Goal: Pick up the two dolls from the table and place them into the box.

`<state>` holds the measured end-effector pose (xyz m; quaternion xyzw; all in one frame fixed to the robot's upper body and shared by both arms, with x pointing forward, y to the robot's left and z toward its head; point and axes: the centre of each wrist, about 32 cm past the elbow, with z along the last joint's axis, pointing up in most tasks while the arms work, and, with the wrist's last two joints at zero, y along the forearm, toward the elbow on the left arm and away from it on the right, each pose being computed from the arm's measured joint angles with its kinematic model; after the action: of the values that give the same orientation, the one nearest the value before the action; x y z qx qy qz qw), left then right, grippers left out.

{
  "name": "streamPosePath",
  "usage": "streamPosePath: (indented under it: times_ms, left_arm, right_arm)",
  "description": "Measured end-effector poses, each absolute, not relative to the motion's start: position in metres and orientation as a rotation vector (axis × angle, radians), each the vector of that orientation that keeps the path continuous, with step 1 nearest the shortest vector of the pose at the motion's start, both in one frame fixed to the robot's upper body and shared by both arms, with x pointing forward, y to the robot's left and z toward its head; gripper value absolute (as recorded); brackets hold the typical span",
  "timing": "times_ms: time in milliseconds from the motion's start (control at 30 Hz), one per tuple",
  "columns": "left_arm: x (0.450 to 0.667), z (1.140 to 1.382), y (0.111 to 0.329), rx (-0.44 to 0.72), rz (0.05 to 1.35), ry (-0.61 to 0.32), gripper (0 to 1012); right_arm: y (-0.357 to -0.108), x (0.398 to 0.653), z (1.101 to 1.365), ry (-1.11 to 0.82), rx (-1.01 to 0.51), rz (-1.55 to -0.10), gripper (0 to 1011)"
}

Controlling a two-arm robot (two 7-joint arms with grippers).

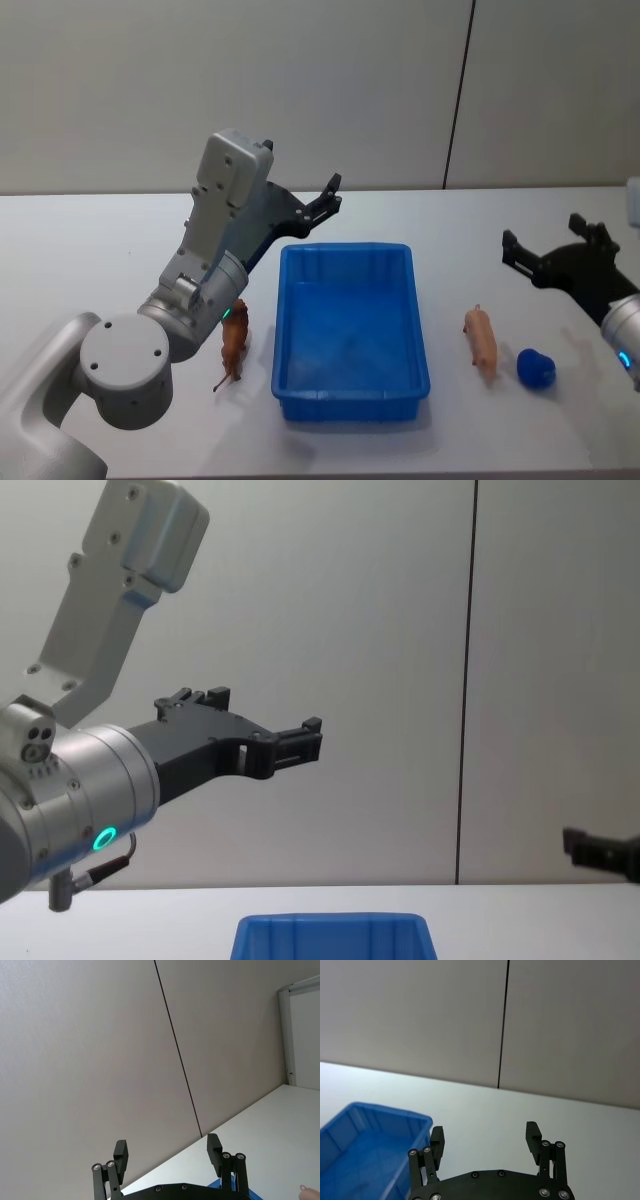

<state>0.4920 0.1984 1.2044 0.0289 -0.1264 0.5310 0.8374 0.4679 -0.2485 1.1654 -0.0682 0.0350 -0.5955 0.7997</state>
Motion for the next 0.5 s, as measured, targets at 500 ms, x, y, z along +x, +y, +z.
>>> streamPosePath:
  times_ms: [500]
  left_arm:
    - [0.492,1.204,0.198,0.061,1.124,-0.268,1001]
  right_arm:
    - [-0.258,0.471,1.144,0.194,-0.311,-1.278,1001]
